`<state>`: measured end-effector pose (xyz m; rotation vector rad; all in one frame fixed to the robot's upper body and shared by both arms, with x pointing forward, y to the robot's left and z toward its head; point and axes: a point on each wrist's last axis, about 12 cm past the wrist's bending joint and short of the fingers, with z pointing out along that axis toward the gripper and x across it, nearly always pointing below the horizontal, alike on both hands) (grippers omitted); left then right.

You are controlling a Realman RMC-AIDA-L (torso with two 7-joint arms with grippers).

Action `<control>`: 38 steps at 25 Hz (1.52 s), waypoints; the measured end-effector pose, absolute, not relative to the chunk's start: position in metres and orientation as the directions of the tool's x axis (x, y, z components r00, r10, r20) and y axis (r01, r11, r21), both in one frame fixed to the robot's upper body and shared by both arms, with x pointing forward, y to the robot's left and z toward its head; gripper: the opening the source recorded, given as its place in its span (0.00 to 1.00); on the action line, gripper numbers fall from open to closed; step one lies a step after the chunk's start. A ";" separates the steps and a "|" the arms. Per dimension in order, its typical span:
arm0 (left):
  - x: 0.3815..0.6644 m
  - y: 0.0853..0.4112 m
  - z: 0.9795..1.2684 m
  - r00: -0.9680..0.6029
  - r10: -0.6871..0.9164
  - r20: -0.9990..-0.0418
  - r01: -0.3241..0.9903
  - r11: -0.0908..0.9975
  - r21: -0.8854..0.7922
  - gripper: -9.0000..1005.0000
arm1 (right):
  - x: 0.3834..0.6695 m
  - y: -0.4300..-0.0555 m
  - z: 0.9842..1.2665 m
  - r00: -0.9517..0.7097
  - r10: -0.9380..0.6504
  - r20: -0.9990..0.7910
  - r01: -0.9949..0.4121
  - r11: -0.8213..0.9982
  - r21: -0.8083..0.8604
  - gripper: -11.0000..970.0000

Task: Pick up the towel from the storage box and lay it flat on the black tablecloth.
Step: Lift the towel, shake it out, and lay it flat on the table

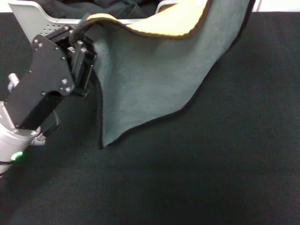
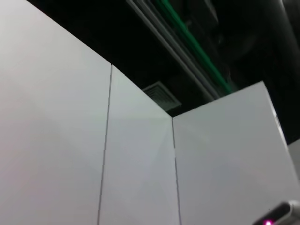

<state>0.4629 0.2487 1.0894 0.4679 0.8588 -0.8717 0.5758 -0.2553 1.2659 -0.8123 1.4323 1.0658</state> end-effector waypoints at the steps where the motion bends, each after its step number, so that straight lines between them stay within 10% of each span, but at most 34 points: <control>1: 0.463 0.251 1.091 0.338 -0.483 -0.808 0.827 0.561 0.010 0.04 | 0.572 -0.256 1.264 -0.143 0.077 -0.987 -0.921 0.355 0.161 0.05; 22: 0.454 0.282 1.120 -0.090 -0.607 -0.790 0.977 0.100 -0.189 0.04 | 0.453 -0.273 1.241 -0.121 -0.069 -0.990 -0.983 0.144 0.110 0.05; 38: 0.387 0.291 1.101 -0.286 -0.564 -0.775 0.940 -0.006 -0.342 0.04 | 0.391 -0.306 1.218 -0.187 -0.080 -0.979 -0.982 -0.015 0.188 0.06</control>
